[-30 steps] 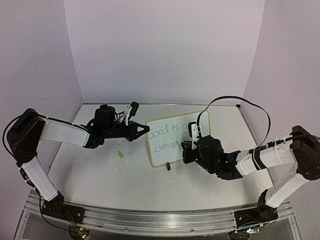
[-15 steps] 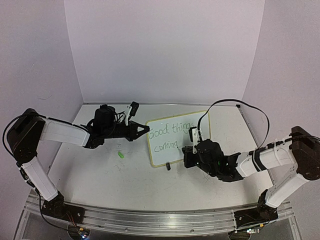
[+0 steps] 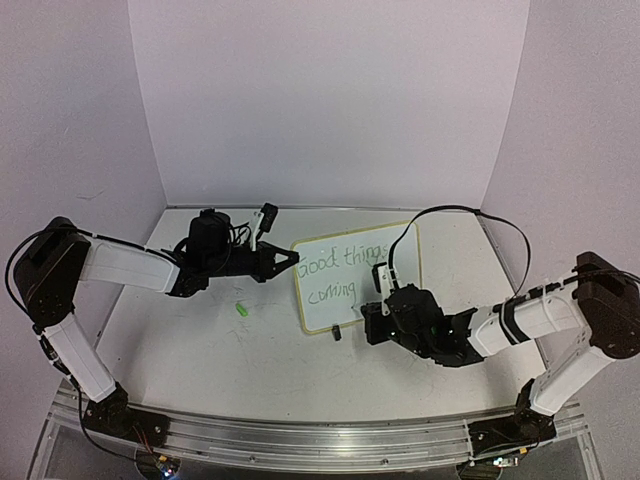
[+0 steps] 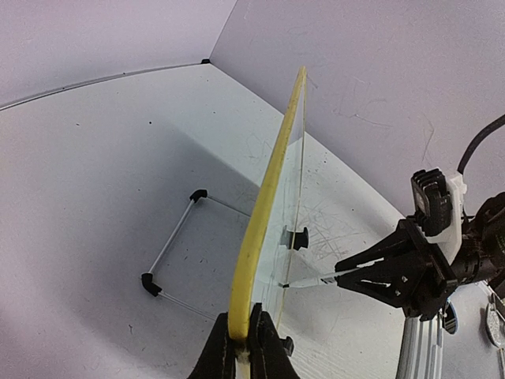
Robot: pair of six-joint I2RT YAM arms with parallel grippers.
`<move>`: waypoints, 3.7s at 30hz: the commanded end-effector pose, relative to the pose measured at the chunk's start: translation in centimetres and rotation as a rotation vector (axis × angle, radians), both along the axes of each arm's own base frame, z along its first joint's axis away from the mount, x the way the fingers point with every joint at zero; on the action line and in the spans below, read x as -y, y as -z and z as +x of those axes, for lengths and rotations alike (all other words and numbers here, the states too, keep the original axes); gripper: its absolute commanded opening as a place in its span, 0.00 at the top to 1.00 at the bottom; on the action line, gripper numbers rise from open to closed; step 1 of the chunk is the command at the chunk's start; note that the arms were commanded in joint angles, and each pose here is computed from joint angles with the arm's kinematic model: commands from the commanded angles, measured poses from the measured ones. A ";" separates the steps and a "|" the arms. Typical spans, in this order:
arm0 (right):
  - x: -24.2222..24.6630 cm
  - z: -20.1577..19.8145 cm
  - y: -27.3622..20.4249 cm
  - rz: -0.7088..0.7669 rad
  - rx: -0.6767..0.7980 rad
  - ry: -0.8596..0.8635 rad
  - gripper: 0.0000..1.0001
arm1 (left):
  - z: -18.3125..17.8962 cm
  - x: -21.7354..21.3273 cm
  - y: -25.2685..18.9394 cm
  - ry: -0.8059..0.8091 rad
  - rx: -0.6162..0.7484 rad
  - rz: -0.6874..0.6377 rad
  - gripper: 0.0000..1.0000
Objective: Write a sentence on the whiteboard
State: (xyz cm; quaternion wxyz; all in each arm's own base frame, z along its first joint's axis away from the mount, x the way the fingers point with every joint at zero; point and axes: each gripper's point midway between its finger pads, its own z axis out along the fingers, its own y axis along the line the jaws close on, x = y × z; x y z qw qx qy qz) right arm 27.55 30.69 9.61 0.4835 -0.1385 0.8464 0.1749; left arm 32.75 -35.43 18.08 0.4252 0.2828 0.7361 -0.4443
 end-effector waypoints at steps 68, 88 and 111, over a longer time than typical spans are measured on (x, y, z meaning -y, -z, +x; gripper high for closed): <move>0.9 0.4 -5.2 0.041 0.201 -0.042 1.00 | 1.5 -0.5 -1.3 -0.053 0.103 0.035 1.00; 0.7 2.2 -4.8 0.011 0.219 0.041 1.00 | 1.2 -0.4 -1.4 -0.038 0.102 0.030 1.00; 10.4 -2.1 -14.8 0.130 0.304 0.182 1.00 | 1.8 -1.0 -1.5 -0.088 0.119 0.044 0.76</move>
